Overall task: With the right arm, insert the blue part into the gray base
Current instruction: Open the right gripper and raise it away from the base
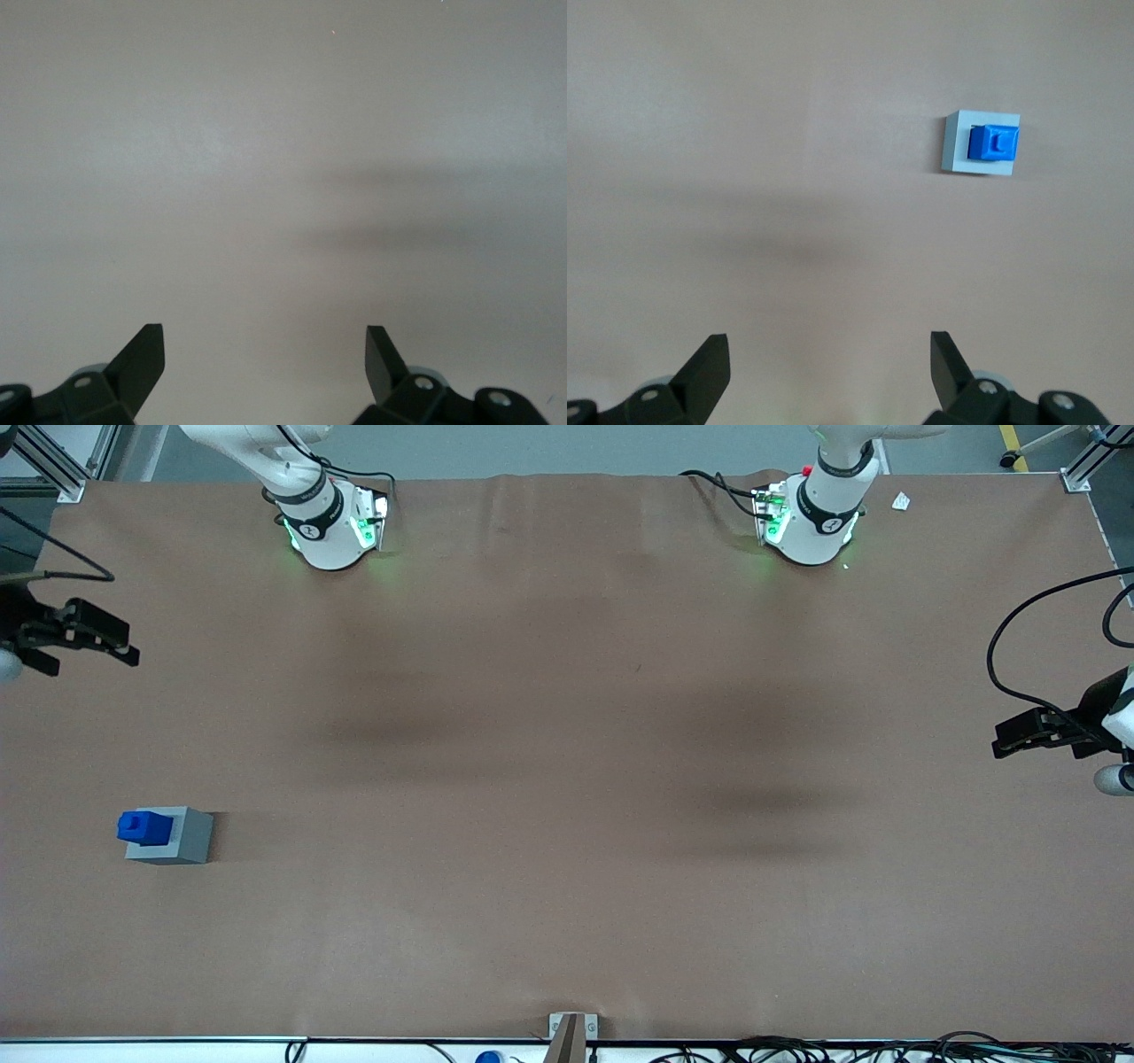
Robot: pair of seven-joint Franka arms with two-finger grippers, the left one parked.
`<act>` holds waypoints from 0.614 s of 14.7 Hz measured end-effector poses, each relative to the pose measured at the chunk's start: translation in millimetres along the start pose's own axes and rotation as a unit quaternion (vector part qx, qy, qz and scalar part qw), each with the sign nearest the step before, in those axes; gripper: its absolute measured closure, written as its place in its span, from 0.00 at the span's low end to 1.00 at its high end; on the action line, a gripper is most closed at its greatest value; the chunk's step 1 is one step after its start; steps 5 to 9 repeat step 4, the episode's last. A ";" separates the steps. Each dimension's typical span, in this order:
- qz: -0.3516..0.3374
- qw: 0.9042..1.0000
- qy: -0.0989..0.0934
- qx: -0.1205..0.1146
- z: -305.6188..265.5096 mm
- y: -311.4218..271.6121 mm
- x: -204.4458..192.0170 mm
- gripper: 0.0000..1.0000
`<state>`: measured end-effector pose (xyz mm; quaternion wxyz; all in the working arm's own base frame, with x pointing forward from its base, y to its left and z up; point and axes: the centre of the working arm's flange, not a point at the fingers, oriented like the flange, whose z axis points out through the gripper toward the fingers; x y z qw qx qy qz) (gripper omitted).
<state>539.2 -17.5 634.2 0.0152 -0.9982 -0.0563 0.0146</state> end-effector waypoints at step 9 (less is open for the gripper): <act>-0.003 1.000 0.013 0.000 -1.8 -4.9 -29.0 0.00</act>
